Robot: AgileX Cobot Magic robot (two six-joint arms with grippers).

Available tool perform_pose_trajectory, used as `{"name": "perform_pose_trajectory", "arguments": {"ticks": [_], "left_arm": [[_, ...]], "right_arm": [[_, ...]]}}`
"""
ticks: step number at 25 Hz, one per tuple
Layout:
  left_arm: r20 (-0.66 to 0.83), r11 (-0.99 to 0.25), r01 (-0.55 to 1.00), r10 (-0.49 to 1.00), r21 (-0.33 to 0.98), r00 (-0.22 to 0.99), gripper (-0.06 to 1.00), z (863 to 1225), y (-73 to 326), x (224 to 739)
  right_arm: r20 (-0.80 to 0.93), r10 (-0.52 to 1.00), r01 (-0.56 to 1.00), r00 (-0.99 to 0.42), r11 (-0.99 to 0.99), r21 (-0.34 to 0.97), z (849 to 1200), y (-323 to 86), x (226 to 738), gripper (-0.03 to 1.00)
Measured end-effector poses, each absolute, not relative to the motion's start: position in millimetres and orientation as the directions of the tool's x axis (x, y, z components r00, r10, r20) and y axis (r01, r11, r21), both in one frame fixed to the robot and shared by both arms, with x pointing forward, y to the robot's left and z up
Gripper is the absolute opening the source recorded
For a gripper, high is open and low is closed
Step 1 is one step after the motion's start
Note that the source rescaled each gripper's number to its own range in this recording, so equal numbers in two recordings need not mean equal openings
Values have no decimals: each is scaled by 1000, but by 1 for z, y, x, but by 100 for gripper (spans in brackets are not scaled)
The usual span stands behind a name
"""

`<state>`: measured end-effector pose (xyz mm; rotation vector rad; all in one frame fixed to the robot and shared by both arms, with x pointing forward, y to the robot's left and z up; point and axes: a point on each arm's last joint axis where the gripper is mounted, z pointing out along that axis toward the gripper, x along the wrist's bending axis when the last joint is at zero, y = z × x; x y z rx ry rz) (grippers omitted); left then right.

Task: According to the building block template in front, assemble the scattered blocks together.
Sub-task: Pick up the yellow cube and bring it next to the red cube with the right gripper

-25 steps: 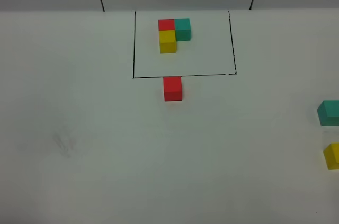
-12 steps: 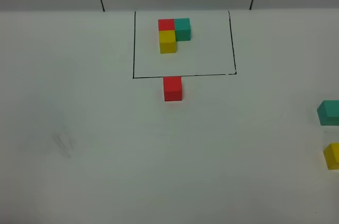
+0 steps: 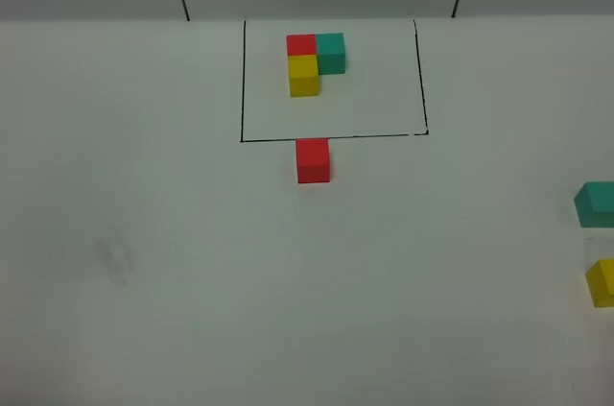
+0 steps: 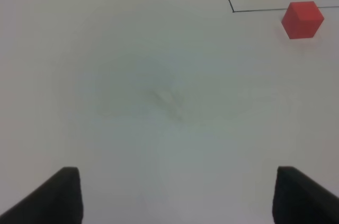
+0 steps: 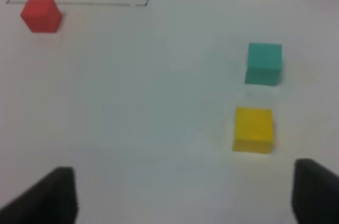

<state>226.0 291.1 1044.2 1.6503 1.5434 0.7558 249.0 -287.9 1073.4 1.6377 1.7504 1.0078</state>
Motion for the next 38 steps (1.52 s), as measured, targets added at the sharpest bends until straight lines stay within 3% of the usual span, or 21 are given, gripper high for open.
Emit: {"name": "perform_pose_trajectory", "arguments": {"ticks": [2,5,11,19,24,31,35,38], "left_arm": [[-67,-1,556,993,831,102,67,1044,291,226],[-67,-1,556,993,831,102,67,1044,291,226],[-67,-1,556,993,831,102,67,1044,291,226],[-67,-1,556,993,831,102,67,1044,291,226],[-67,-1,556,993,831,102,67,1044,291,226],[-67,-1,556,993,831,102,67,1044,291,226],[-67,-1,556,993,831,102,67,1044,291,226],[-67,-1,556,993,831,102,67,1044,291,226]], "right_arm": [[89,987,652,-131,18,758,1079,-287,266,93],[75,987,740,-143,57,671,1084,-285,296,98],[15,991,829,-133,103,550,1082,-285,377,100],[-65,984,917,-168,180,356,1025,-286,467,100],[-61,985,921,-160,171,349,1006,-284,498,100],[-15,1000,898,-26,30,439,1000,-297,516,99],[-15,999,916,46,-36,400,987,-321,520,97],[-28,999,933,20,-9,359,976,-328,522,96]]}}
